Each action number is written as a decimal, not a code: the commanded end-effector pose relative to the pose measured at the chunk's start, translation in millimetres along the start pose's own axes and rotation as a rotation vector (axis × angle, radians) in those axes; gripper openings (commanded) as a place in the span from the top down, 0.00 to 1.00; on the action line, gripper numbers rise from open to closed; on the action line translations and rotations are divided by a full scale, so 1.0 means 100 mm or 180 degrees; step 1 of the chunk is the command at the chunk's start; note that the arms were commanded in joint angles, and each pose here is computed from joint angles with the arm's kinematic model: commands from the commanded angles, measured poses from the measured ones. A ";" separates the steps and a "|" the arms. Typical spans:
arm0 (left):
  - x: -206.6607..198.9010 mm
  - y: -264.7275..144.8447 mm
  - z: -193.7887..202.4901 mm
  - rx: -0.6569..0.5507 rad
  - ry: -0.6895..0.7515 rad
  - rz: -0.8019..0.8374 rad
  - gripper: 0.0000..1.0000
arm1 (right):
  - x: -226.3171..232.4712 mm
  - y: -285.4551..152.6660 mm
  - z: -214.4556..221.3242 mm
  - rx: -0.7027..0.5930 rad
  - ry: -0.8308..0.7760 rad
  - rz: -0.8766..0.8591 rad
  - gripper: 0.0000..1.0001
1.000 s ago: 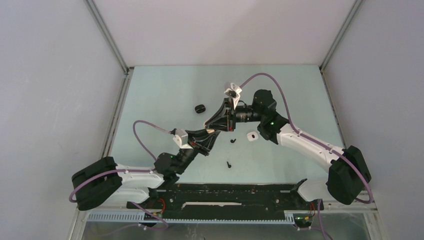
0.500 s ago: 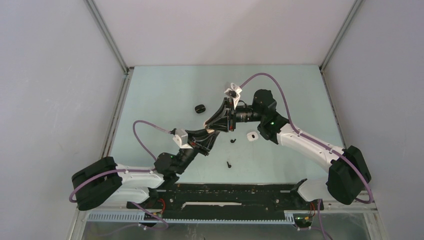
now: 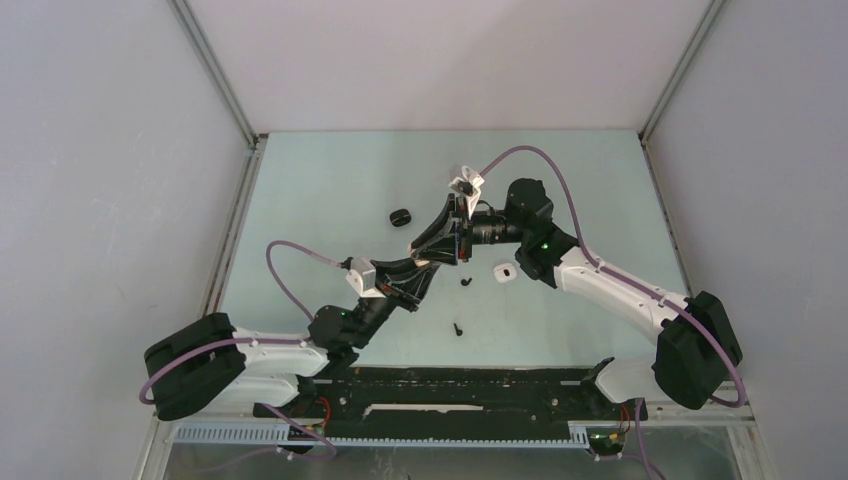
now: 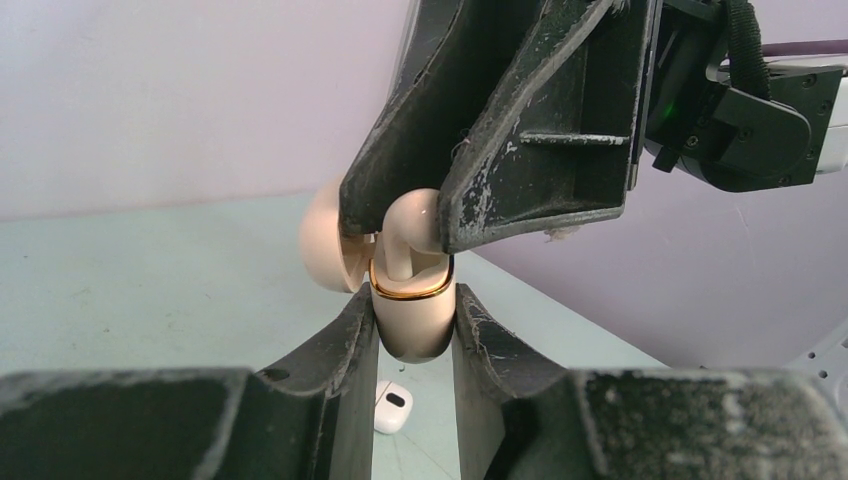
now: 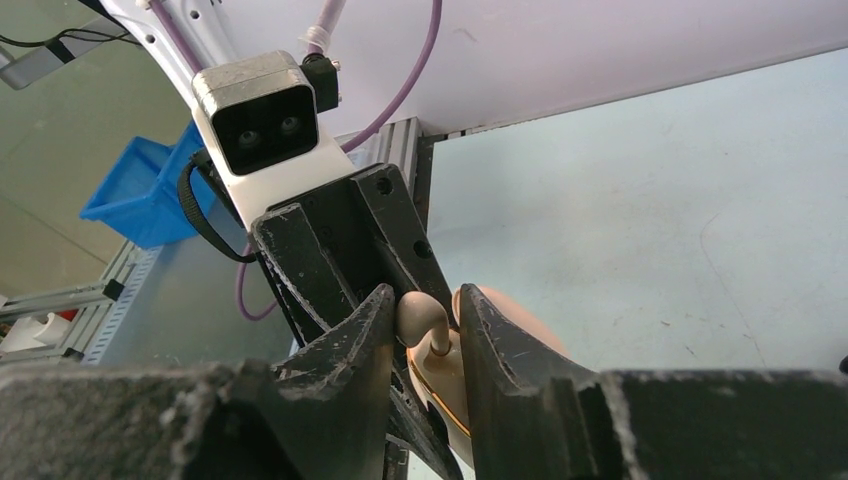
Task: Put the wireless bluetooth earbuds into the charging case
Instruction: Place the earbud in the charging case.
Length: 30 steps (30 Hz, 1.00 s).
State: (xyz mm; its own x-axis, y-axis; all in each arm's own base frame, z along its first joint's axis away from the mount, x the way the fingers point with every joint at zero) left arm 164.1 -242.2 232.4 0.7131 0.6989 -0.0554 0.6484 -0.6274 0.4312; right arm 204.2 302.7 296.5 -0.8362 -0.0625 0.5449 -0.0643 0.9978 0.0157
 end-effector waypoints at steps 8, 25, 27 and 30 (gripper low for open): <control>-0.03 0.07 -0.26 -0.0419 -0.0078 0.0044 1.00 | 0.14 -0.07 -0.17 -0.0075 -0.0145 -0.0237 0.63; -0.05 0.05 -0.14 -0.0298 -0.0054 0.0094 1.00 | 0.38 -0.25 -0.58 -0.0155 -0.0299 -0.0401 0.54; -0.05 0.04 -0.11 -0.0251 -0.0009 0.0131 1.00 | 0.36 -0.32 -0.66 -0.0158 -0.0364 -0.0301 0.51; -0.07 0.01 -0.05 -0.0162 0.0077 0.0222 1.00 | 0.21 -0.43 -0.71 -0.0012 -0.0617 0.0110 0.34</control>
State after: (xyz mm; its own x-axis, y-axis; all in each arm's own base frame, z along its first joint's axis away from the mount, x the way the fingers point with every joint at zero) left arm 162.3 -246.3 231.4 0.7331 0.6783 -0.0489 0.6243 -0.6428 0.4439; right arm 220.8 276.0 344.0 -0.8524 -0.1189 0.5092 -0.0980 0.9929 0.0678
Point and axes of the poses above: each gripper's point midway between its finger pads, its own y axis out along the fingers, its own x axis along the line the jaws close on, z = x × y, the point moved 6 cm from there along -y, back along the fingers, and after that the axes turned 15 degrees about y, right-handed, at the moved point
